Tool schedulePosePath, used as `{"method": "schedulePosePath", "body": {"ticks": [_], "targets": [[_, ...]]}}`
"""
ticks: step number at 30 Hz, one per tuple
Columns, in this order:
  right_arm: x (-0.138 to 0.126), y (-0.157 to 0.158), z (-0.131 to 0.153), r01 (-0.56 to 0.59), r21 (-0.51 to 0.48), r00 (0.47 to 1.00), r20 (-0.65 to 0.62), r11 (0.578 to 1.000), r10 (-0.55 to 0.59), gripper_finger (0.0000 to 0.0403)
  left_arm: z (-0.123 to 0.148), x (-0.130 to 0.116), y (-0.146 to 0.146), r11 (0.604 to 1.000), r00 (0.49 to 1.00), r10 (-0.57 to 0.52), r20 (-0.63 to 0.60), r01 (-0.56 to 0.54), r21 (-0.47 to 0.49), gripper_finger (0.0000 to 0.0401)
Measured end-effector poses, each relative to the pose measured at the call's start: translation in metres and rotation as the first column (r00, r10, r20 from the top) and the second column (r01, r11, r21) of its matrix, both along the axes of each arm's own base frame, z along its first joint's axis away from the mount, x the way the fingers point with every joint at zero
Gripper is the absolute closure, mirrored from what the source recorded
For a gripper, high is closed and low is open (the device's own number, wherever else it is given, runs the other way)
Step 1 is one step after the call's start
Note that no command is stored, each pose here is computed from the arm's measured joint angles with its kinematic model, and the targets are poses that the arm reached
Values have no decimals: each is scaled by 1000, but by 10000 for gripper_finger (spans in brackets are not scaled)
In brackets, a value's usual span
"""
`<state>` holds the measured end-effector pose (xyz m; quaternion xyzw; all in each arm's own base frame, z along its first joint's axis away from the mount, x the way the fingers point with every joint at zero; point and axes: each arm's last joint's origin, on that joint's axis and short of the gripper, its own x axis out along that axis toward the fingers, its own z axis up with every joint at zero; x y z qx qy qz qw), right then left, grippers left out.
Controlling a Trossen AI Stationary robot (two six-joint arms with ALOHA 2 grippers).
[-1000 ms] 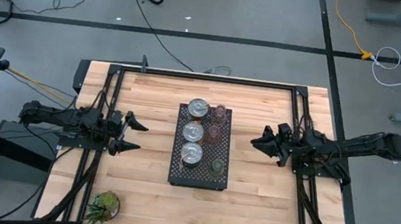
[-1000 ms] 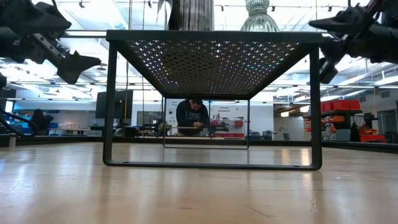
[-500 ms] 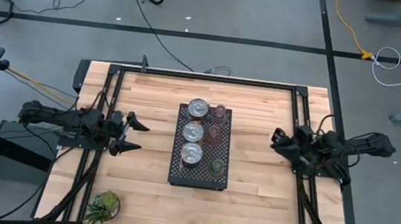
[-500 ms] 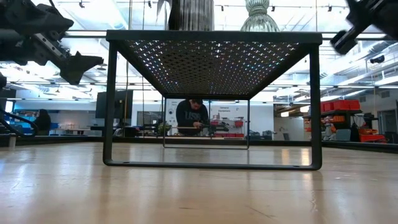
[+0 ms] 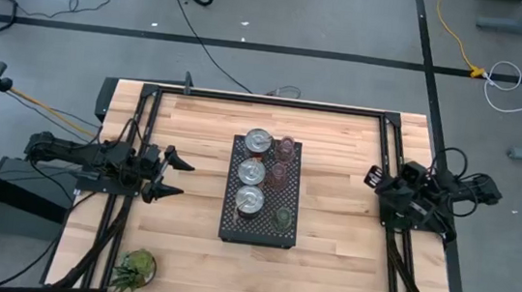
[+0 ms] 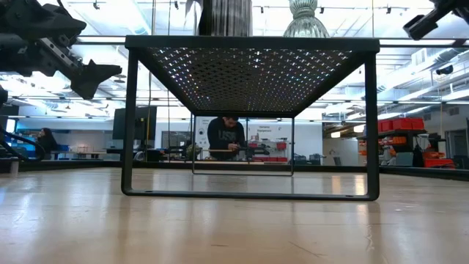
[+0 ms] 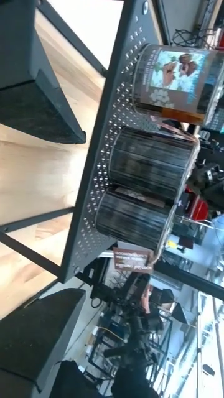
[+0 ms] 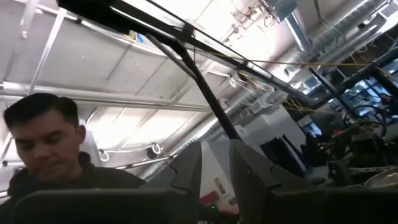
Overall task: Pick & Place candle stick holders
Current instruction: Return to Home Position
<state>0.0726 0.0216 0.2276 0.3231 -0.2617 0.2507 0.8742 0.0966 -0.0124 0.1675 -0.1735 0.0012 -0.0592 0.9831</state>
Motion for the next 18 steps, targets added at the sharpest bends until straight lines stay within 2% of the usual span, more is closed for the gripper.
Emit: {"method": "schedulePosePath", "body": {"ticks": [13,14,16,18], "targets": [[2,0,-2,14,-18,1000,-22,1000,-14,318,0,0,0,1000,1000,0,-1,0,0,2],[2,0,-2,41,-44,999,-13,998,-42,318,0,0,0,1000,1000,0,-1,0,1,2],[3,0,-4,168,-169,986,24,971,-166,318,0,0,0,1000,1000,0,-1,0,1,2],[5,-1,-6,318,-320,948,88,892,-306,318,0,0,0,1000,1000,0,-1,0,1,2]]}}
